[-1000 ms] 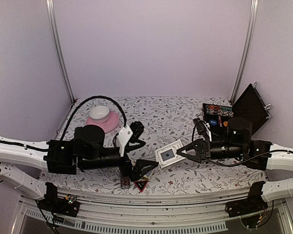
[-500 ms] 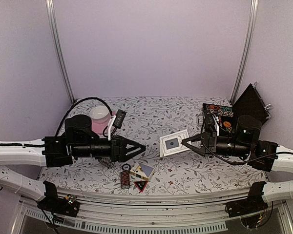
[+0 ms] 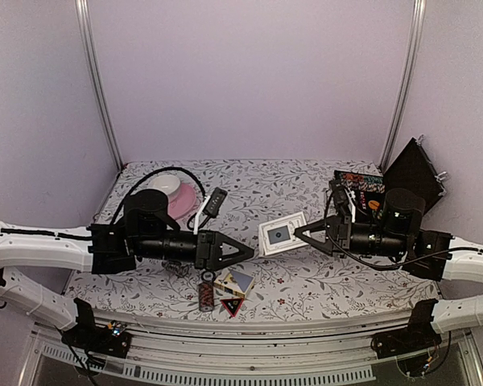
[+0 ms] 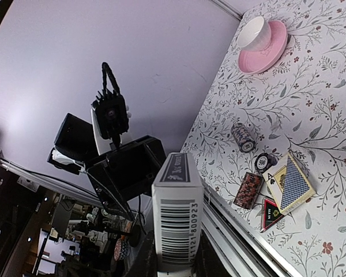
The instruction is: Pack up texas hold em set
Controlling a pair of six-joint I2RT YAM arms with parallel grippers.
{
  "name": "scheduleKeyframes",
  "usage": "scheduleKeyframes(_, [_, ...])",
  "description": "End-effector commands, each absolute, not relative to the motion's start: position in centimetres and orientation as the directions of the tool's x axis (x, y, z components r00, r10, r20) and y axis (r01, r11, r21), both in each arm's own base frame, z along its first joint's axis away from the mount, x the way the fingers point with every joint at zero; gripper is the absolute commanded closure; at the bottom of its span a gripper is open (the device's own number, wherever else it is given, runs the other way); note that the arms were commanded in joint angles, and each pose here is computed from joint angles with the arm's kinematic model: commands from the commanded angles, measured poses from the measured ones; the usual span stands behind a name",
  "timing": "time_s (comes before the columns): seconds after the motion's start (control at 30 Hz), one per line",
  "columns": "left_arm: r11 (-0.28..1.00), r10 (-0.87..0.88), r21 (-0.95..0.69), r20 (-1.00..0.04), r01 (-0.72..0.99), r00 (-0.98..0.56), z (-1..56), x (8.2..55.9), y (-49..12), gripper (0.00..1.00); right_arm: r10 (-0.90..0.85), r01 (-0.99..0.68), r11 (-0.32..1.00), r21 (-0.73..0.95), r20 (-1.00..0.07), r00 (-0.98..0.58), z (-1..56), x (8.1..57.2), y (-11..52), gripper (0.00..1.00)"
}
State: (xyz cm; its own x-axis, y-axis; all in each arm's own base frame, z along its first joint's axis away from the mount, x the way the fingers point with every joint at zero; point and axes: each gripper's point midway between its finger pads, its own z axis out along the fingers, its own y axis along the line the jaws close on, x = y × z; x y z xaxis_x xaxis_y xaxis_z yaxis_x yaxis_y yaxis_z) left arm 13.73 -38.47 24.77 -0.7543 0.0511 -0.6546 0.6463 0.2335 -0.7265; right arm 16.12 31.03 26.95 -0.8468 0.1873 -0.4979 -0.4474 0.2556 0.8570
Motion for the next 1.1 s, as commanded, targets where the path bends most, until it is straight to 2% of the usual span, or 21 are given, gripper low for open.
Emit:
scheduleKeyframes(0.0, [0.176,0.031,-0.730,-0.666,0.660,-0.745,26.8,14.0,-39.6,0.43,0.211,-0.505,0.202,0.839,-0.540,-0.814,29.6,16.4,31.5,0.84])
scheduleKeyframes(0.3, [0.218,0.042,-0.756,-0.625,0.617,-0.780,25.4,14.8,-40.4,0.45,0.203,-0.507,0.222,0.833,-0.548,-0.812,29.0,16.9,32.0,0.84])
scheduleKeyframes(1.07, [0.210,0.065,-0.778,-0.593,0.592,-0.803,24.3,14.6,-41.8,0.48,0.190,-0.489,0.276,0.827,-0.546,-0.816,27.1,17.8,32.6,0.84])
